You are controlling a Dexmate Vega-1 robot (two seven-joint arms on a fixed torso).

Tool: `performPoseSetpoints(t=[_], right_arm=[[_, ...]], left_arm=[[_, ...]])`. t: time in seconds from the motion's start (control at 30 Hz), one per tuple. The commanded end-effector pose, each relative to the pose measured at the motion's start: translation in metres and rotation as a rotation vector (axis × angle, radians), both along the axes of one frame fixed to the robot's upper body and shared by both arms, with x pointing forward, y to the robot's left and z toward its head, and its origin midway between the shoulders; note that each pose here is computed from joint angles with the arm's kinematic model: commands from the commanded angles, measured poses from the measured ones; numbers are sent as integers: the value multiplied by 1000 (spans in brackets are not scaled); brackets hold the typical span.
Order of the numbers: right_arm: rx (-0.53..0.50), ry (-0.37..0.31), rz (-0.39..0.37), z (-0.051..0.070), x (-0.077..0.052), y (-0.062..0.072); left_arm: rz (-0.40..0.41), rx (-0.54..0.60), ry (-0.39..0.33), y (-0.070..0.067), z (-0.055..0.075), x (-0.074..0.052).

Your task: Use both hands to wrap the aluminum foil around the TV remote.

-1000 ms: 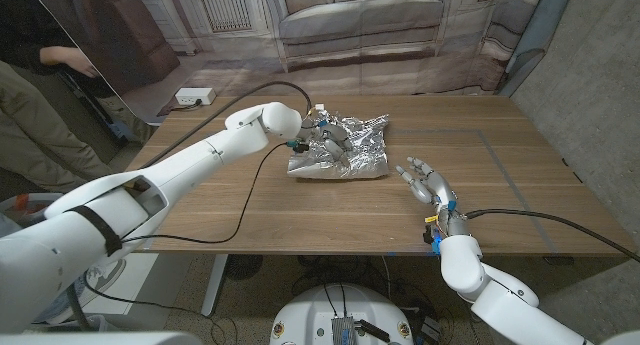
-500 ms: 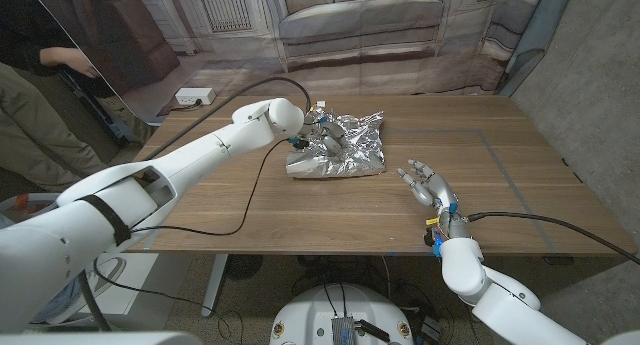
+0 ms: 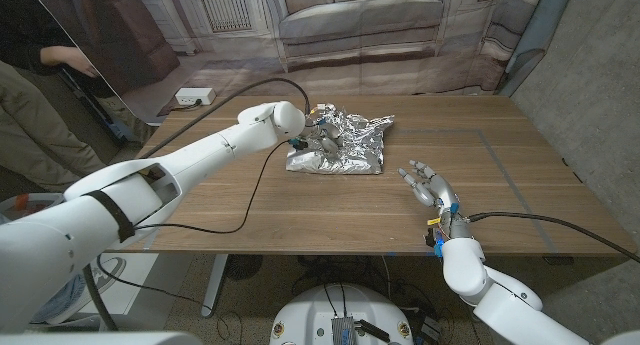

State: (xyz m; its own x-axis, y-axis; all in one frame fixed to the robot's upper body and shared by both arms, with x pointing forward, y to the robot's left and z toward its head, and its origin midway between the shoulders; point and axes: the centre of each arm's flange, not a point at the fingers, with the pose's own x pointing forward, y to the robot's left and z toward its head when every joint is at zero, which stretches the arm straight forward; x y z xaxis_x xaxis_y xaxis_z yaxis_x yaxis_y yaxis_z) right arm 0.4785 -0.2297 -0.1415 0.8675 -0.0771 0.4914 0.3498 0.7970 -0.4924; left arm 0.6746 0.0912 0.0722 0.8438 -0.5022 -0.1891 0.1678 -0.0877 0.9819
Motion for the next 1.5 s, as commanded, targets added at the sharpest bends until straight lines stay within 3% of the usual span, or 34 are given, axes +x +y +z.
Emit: performPoseSetpoints(t=[0.03,0.23,0.43,0.53,0.7,1.07,1.3,1.5], right_arm=[[-5,8,0,1,0,-1],[-7,13,2,2,0,-1],[-10,15,7,2,2,1],[-7,18,6,2,3,2],[-8,16,4,2,4,2],[-9,-18,1,5,2,2],[-36,-91,17,8,-10,16],[-85,-183,37,14,-21,40]], left_arm=[[2,135,-123,-11,-8,-9],[-16,202,-198,-17,-10,-20],[-63,193,-261,-18,-8,-35],[-91,189,-362,-18,-9,-47],[-117,162,-461,-16,-8,-62],[-140,23,-499,-7,7,-97],[-121,-8,-601,18,1,-123],[-132,-116,-609,49,-15,-133]])
